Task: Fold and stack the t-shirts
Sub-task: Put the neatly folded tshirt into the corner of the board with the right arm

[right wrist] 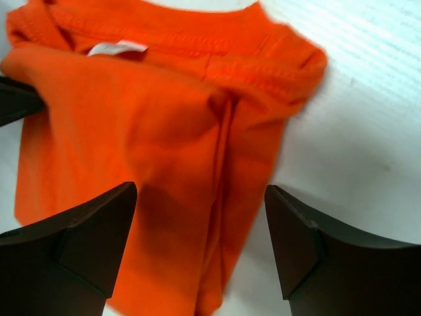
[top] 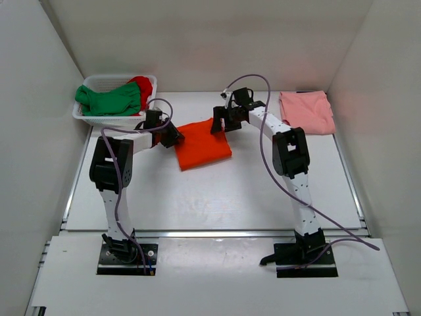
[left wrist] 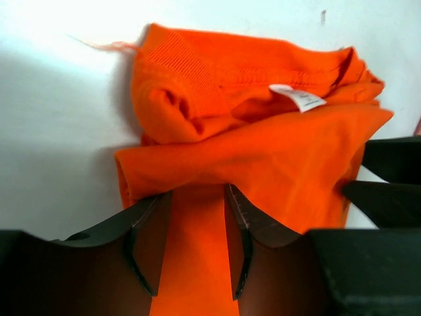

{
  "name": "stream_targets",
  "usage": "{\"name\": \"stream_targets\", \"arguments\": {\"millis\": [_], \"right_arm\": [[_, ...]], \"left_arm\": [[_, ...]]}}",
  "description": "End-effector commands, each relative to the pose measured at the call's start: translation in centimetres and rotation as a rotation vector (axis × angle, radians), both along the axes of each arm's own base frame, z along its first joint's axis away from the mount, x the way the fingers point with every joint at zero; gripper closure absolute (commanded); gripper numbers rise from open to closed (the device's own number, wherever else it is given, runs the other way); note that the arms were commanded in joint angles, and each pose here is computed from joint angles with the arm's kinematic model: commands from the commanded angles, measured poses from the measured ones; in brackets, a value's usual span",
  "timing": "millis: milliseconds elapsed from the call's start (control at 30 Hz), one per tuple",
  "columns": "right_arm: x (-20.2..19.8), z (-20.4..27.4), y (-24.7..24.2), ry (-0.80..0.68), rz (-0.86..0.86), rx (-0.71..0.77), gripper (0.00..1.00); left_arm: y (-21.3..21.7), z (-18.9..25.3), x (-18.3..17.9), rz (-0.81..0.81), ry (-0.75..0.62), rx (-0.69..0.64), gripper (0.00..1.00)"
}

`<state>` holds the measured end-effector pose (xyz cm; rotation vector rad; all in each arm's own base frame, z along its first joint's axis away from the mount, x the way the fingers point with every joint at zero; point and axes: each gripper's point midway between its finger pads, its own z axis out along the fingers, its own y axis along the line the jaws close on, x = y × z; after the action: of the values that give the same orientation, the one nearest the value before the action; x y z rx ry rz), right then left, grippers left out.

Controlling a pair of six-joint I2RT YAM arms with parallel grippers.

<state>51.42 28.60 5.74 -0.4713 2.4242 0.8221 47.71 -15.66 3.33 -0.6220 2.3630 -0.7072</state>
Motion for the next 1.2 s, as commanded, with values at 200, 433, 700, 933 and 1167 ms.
{"name": "stream_targets", "arguments": {"millis": [200, 433, 700, 933, 1167], "right_arm": [[-2.1, -3.2, 0.0, 0.198, 0.022, -0.103, 0.22], [-6.9, -2.8, 2.3, 0.319, 0.143, -0.035, 0.35], [-2.9, 1.1, -0.9, 0.127, 0.043, -0.055, 1.00], [1.2, 11.2, -13.3, -0.184, -0.089, -0.169, 1.00], [3.0, 15.0, -25.5, -0.311, -0.218, -0.416, 1.00]], "left_arm": [[-1.7, -0.6, 2.0, -0.040, 0.006, 0.019, 0.50], [-2.1, 0.3, 2.0, -0.037, -0.009, 0.004, 0.51], [-0.8, 6.4, 0.5, -0.055, -0.098, -0.082, 0.50], [1.0, 11.2, -3.6, -0.069, -0.180, -0.079, 0.49], [1.2, 10.4, -6.5, -0.119, -0.165, -0.053, 0.49]]}}
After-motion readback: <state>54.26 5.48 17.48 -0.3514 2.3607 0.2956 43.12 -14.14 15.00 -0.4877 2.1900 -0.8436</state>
